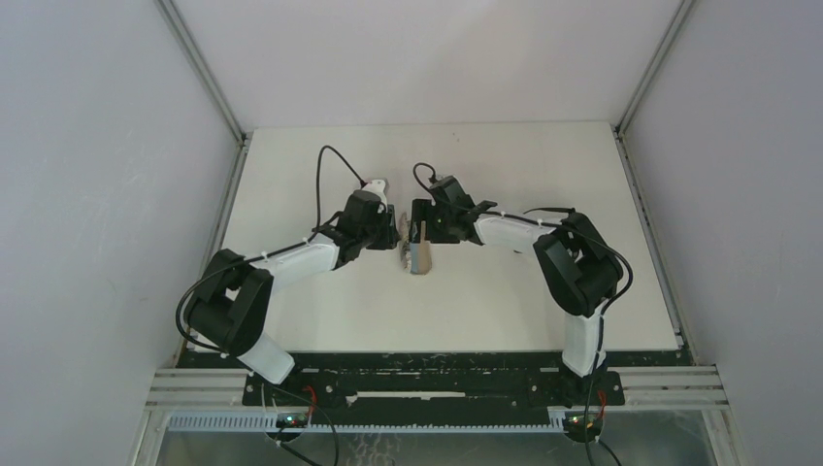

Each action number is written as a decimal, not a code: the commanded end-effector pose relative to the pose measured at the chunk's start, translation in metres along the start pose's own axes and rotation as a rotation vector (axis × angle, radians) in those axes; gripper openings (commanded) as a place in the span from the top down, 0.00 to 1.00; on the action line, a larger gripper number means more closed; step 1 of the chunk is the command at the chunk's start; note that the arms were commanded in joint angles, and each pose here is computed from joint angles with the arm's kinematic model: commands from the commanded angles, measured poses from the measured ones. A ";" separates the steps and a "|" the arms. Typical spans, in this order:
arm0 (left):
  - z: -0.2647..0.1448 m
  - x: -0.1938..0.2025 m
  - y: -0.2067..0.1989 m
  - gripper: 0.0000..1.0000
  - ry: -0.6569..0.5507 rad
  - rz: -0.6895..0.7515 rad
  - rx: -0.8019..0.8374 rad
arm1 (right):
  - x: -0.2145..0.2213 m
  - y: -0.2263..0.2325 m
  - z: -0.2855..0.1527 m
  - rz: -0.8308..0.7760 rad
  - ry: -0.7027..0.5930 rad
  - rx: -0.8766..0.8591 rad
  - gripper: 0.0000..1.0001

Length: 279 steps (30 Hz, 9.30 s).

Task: Organize the sunglasses
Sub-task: Adjust the glasses cleaning cloth on the sunglasses case, then pick up the sunglasses from the center of the board.

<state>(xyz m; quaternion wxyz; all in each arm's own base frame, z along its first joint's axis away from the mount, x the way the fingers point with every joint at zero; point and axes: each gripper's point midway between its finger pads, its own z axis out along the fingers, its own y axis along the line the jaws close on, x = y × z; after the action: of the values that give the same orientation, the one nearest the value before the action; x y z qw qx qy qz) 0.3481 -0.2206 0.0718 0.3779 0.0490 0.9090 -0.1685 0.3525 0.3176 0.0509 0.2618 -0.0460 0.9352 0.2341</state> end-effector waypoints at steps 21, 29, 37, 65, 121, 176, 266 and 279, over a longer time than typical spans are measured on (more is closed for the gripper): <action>-0.004 -0.025 -0.016 0.58 -0.060 0.018 0.050 | 0.015 0.007 0.025 0.024 0.078 -0.044 0.42; -0.004 -0.027 -0.017 0.58 -0.064 0.017 0.050 | 0.014 0.006 0.021 0.021 0.079 -0.044 0.60; -0.005 -0.026 -0.016 0.59 -0.065 0.017 0.049 | 0.009 0.003 0.014 0.013 0.061 -0.038 0.74; -0.007 -0.028 -0.018 0.59 -0.066 0.019 0.056 | 0.023 -0.006 -0.003 -0.043 0.084 0.022 0.54; -0.014 -0.031 -0.024 0.60 -0.081 0.018 0.076 | 0.012 -0.001 -0.053 -0.031 -0.012 -0.031 0.59; -0.109 -0.086 -0.020 0.51 -0.285 -0.133 0.048 | -0.027 -0.209 -0.215 0.307 -0.367 0.451 0.48; -0.390 -0.180 -0.003 0.00 -0.894 -0.301 0.151 | -0.048 -0.338 -0.158 0.157 0.064 0.682 1.00; -0.314 -0.132 0.011 0.00 -0.672 -0.228 0.033 | -0.038 -0.162 -0.125 -0.187 0.091 0.262 1.00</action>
<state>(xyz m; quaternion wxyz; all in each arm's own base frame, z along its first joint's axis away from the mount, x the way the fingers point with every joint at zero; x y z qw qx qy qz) 0.2268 -0.0918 0.3982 0.6550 -0.1255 0.6999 -0.2556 0.3744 0.0703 0.0718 0.2229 -0.0394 0.9739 0.0170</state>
